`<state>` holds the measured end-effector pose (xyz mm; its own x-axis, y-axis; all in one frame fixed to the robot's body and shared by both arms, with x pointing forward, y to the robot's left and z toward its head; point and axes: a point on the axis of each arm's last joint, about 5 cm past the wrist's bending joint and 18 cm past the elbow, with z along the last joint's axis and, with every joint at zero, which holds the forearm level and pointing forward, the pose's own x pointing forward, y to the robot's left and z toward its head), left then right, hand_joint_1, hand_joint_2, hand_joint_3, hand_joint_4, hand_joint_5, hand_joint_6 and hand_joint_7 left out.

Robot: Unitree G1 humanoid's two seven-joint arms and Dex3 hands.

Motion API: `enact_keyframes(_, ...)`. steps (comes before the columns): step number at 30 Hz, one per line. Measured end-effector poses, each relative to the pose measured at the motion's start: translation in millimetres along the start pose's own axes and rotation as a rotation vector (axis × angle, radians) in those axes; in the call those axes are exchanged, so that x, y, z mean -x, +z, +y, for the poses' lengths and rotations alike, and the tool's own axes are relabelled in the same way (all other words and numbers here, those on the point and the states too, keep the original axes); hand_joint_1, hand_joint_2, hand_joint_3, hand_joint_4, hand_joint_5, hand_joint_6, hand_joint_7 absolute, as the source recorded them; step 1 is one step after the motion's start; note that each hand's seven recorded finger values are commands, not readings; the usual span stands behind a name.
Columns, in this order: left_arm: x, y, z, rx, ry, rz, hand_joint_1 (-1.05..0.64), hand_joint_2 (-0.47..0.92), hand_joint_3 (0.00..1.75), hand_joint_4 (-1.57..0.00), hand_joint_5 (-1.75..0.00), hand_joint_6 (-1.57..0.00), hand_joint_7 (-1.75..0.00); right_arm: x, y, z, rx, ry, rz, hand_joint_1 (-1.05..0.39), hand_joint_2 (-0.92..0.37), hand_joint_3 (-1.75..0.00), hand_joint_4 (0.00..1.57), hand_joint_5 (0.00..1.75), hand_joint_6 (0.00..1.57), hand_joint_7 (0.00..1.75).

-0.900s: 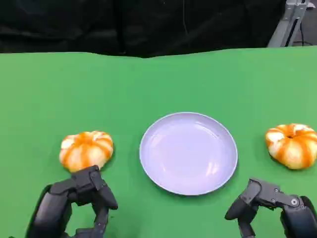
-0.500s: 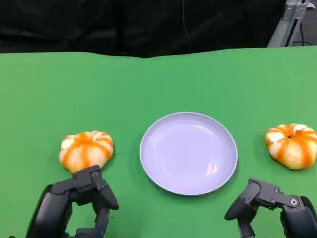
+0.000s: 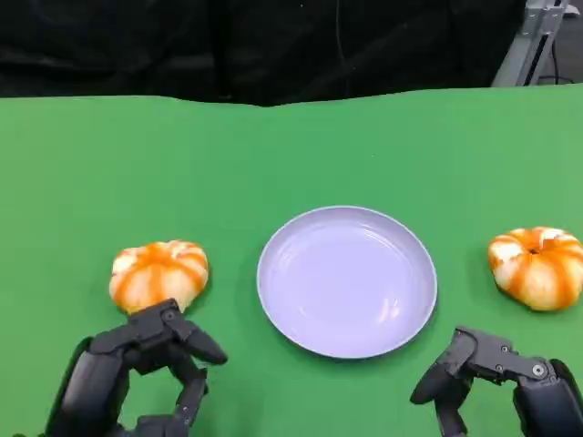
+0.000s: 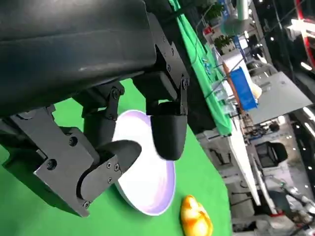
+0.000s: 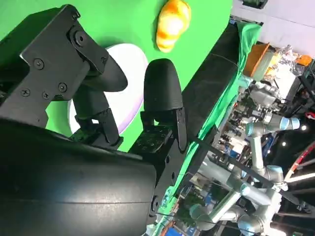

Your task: Grasp the bread from the table and place it into the plate.

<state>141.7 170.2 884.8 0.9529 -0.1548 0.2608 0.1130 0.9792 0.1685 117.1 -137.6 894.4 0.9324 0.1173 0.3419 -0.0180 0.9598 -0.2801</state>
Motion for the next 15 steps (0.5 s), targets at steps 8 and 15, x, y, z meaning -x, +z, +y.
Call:
enact_keyframes(8,-17.2,10.6,10.8,-0.287,-0.080,0.118,-0.32,0.92,0.05,-0.26,-0.66,-0.34,-0.11,-1.3,0.3,1.4,-0.002,0.004,-0.005,0.06,-0.25,-1.45,0.82,1.59,0.84,1.32)
enact_keyframes(15,-40.6,21.4,29.1,-0.687,-0.154,0.149,-0.55,0.92,0.04,-0.22,-0.41,-0.27,-0.01,-3.4,0.0,2.9,-0.009,0.006,-0.010,0.07,-0.24,-1.45,0.82,1.59,0.84,1.33)
